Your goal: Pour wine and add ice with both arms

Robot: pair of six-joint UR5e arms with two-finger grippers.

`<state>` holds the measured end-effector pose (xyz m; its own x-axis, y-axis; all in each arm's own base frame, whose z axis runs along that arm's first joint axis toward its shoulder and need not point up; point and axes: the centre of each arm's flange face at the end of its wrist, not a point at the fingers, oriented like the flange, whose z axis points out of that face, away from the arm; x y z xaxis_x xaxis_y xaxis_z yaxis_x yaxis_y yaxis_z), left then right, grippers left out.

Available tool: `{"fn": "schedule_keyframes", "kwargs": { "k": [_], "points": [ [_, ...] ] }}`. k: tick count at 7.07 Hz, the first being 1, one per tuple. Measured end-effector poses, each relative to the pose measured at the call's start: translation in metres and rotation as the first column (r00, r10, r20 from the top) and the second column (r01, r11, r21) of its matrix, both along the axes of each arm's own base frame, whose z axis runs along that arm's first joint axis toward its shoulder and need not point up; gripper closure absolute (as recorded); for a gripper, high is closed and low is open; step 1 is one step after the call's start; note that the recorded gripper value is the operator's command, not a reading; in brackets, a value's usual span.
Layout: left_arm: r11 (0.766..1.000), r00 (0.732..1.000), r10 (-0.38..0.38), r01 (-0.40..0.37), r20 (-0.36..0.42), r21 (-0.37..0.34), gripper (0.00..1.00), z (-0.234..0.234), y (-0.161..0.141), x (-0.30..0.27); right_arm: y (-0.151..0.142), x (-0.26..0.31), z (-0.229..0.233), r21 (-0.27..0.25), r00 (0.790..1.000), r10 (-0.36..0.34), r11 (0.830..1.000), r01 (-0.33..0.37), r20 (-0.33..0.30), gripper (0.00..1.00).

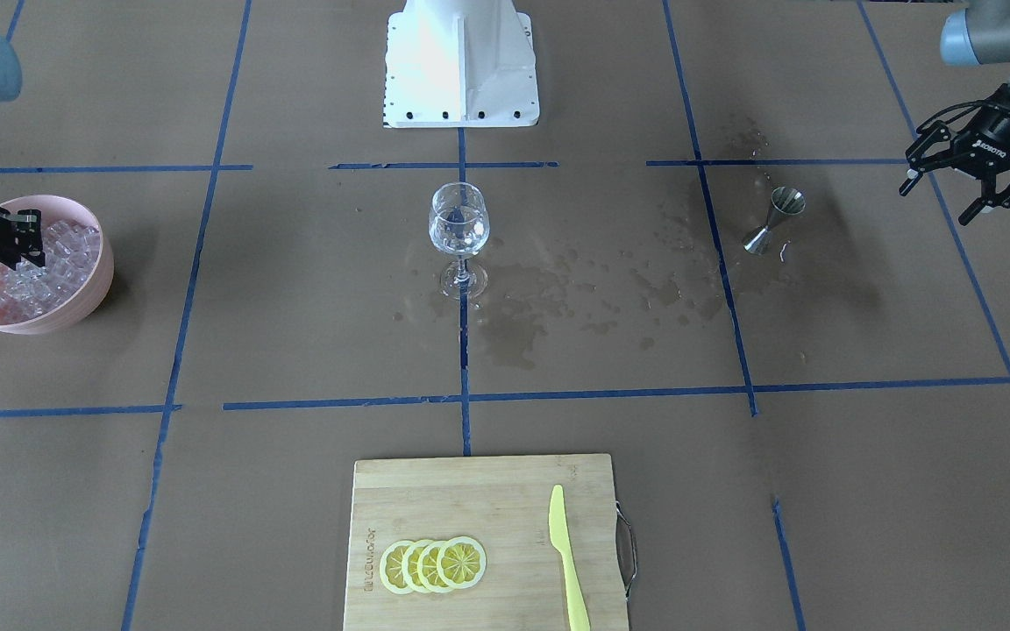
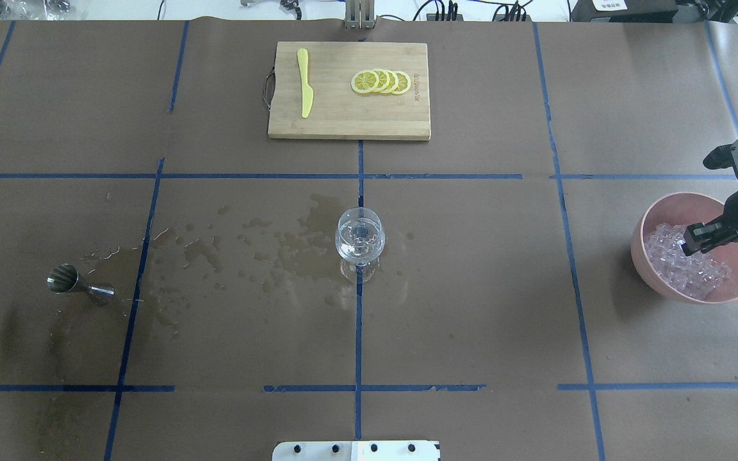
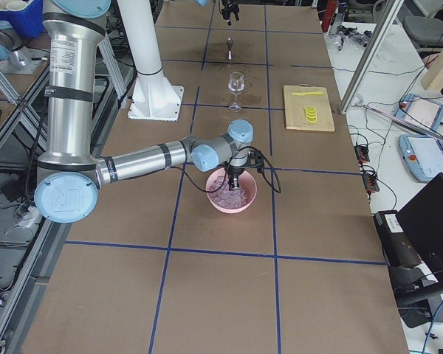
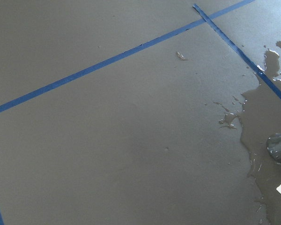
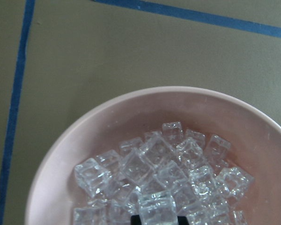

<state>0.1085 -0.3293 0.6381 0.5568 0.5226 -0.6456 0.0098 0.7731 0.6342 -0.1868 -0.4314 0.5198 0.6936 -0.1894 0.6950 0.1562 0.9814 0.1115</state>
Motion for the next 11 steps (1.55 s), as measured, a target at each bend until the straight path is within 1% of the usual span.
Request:
{"fn": "schedule_keyframes", "kwargs": {
  "k": [1,2,3,4,5,6,7,8,9,10,11],
  "points": [
    [1.0,1.0,0.0,0.0,0.0,0.0,0.0,0.0,0.001,-0.001,-0.003,0.01,-0.028,0.039,0.999,0.019,0.999,-0.021,0.031,1.0],
    [1.0,1.0,-0.005,0.005,0.002,-0.003,0.0,0.001,0.001,-0.003,-0.012,0.018,-0.056,0.071,0.997,0.043,0.996,-0.047,0.068,1.0],
    [1.0,1.0,-0.017,0.017,0.005,-0.014,0.0,0.005,0.001,-0.009,-0.029,0.018,-0.09,0.082,0.991,0.077,0.993,-0.086,0.108,1.0],
    [0.999,0.999,-0.024,0.024,0.022,-0.032,0.0,0.013,0.0,-0.017,-0.044,0.012,-0.126,0.062,0.98,0.132,0.988,-0.142,0.148,1.0],
    [0.997,0.997,-0.042,0.046,0.06,-0.06,0.0,0.026,-0.007,-0.031,-0.051,-0.003,-0.163,0.019,0.964,0.186,0.981,-0.193,0.189,1.0],
    [0.991,0.992,-0.081,0.09,0.094,-0.099,0.0,0.029,-0.028,-0.048,-0.048,-0.032,-0.202,-0.028,0.949,0.22,0.975,-0.22,0.227,1.0],
    [0.985,0.989,-0.101,0.115,0.107,-0.129,0.0,0.025,-0.05,-0.058,-0.039,-0.071,-0.24,-0.07,0.934,0.25,0.968,-0.24,0.256,1.0],
    [0.981,0.989,-0.099,0.114,0.107,-0.154,0.0,0.023,-0.062,-0.064,-0.02,-0.122,-0.28,-0.106,0.918,0.283,0.959,-0.264,0.279,1.0],
    [0.978,0.993,-0.077,0.092,0.09,-0.185,0.0,0.018,-0.072,-0.065,0.006,-0.173,-0.319,-0.134,0.901,0.314,0.949,-0.286,0.298,1.0],
    [0.976,0.996,-0.062,0.075,0.07,-0.205,0.0,0.01,-0.085,-0.064,0.033,-0.215,-0.355,-0.151,0.891,0.332,0.942,-0.299,0.309,1.0],
    [0.976,0.997,-0.059,0.07,0.058,-0.207,0.0,0.002,-0.095,-0.064,0.051,-0.24,-0.383,-0.162,0.888,0.337,0.94,-0.3,0.313,1.0]
  ]
}}
